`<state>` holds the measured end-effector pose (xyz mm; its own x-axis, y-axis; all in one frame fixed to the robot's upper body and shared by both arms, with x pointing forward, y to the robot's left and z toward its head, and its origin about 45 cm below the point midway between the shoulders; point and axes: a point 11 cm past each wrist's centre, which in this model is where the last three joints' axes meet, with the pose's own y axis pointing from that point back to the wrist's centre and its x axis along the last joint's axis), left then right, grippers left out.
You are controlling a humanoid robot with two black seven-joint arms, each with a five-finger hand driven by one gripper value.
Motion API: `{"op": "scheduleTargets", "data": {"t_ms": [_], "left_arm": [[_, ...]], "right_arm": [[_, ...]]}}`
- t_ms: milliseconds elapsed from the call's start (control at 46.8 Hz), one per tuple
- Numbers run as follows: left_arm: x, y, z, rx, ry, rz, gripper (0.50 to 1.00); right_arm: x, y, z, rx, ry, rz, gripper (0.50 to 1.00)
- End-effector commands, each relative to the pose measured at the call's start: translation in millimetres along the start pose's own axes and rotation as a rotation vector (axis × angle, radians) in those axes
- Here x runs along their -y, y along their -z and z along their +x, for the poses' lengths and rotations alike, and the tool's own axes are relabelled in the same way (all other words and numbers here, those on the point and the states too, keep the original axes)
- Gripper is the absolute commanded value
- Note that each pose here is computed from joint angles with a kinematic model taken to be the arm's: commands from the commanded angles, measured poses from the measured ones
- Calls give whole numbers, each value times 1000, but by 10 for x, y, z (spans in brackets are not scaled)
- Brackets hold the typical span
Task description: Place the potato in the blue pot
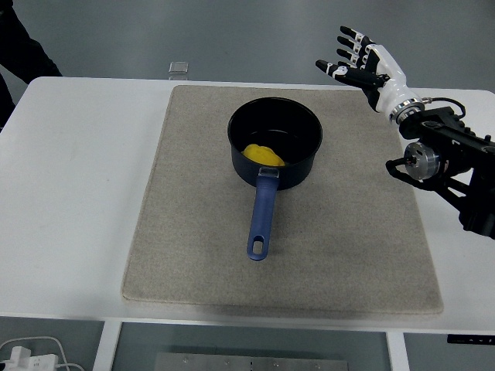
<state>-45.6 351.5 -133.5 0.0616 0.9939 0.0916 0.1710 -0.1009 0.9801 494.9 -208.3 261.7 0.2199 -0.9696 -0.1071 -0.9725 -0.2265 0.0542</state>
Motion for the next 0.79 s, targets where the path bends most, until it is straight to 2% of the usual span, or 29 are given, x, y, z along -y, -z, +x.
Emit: {"op": "scheduleTargets", "data": {"t_ms": [0, 85, 171, 342, 406, 598, 769], "left_arm": [[-1, 0, 10, 0, -3, 0, 996], [-1, 0, 10, 0, -3, 0, 996], [-1, 0, 10, 0, -3, 0, 996], [0, 0, 5, 0, -1, 0, 996], [0, 0, 5, 0, -1, 0, 996], [2, 8, -12, 0, 3, 1, 996], [3, 17, -12, 0, 3, 3, 996]], "right_arm": [[-6, -51, 91, 110, -41, -42, 926], [-5, -32, 162, 196, -74, -44, 926], [-12, -5, 221, 275, -95, -26, 926], [-9, 0, 200, 395, -110, 16, 926], [4, -20, 125, 420, -102, 18, 928], [25, -26, 45, 480, -104, 29, 928], [19, -60, 48, 482, -109, 26, 928]]}}
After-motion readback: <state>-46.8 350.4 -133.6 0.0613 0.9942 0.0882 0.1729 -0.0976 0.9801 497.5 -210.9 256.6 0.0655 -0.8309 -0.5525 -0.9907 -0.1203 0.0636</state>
